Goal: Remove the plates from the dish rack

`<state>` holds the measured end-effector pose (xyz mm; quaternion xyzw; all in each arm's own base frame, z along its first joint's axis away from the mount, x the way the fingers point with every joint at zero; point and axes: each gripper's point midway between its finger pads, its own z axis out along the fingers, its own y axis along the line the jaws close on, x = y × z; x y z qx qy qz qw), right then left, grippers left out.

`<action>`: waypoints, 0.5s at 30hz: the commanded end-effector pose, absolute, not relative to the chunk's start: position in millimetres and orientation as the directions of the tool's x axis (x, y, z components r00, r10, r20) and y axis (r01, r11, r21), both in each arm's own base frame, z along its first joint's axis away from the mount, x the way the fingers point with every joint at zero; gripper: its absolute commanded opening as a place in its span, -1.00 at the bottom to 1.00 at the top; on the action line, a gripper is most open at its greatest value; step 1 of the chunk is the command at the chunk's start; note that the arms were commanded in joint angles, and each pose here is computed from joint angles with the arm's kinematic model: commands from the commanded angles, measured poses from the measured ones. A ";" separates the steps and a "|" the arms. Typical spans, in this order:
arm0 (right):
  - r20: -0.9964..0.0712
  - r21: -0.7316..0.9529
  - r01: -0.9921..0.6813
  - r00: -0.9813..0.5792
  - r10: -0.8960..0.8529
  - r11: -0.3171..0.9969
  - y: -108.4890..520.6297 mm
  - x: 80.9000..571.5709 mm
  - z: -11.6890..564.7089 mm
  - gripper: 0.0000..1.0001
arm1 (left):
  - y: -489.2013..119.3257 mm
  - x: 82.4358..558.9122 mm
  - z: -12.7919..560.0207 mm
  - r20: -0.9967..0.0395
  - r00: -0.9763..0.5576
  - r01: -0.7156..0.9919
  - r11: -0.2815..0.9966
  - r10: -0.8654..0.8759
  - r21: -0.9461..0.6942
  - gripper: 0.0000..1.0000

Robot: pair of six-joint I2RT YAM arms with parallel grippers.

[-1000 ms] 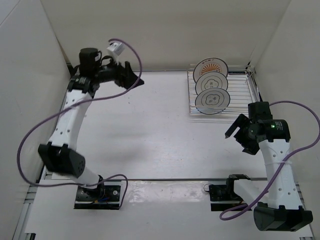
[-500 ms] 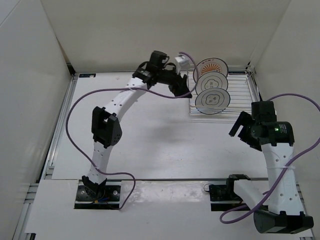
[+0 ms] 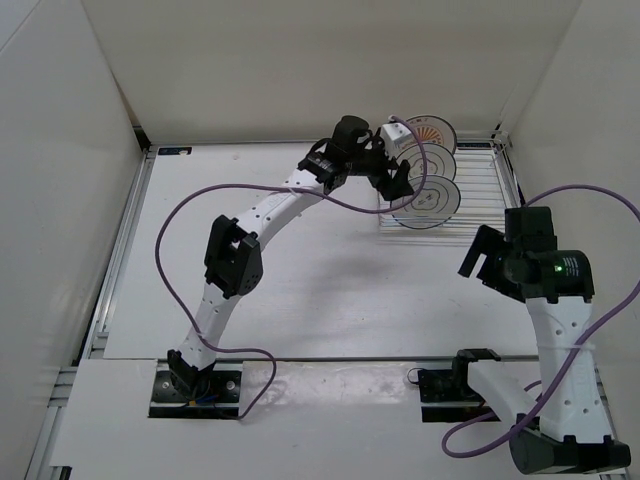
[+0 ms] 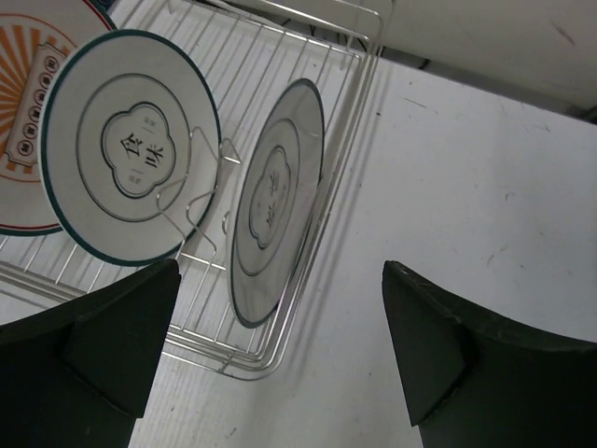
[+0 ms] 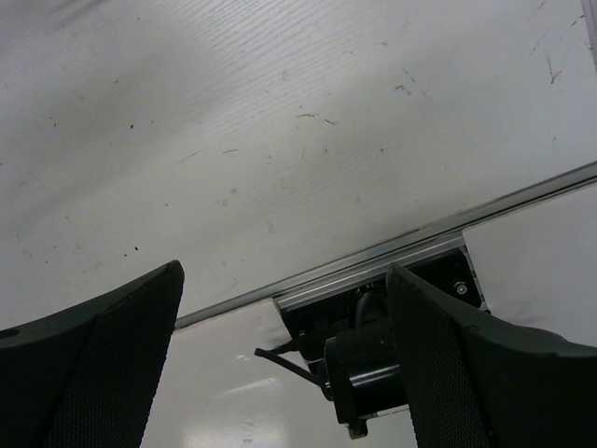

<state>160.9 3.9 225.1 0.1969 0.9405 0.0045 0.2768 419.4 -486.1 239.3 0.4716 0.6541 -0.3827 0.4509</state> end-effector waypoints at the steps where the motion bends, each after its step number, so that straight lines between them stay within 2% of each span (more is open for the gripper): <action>1: -0.542 0.095 0.365 -0.762 0.355 0.926 -1.8 150.6 237.4 0.81 | -495.6 431.1 274.2 -0.984 -0.100 0.955 0.293 0.151 -0.052 1.00; 8: -0.508 0.106 0.361 -0.781 0.363 0.926 2.5 142.0 232.6 0.81 | -501.8 427.9 270.8 -0.986 -0.125 0.969 0.229 0.114 -0.096 0.95; 15: -0.474 0.143 0.354 -0.796 0.378 0.924 11.1 135.4 232.9 0.81 | -505.7 419.9 239.1 -0.981 -0.142 0.981 0.154 0.135 -0.121 0.95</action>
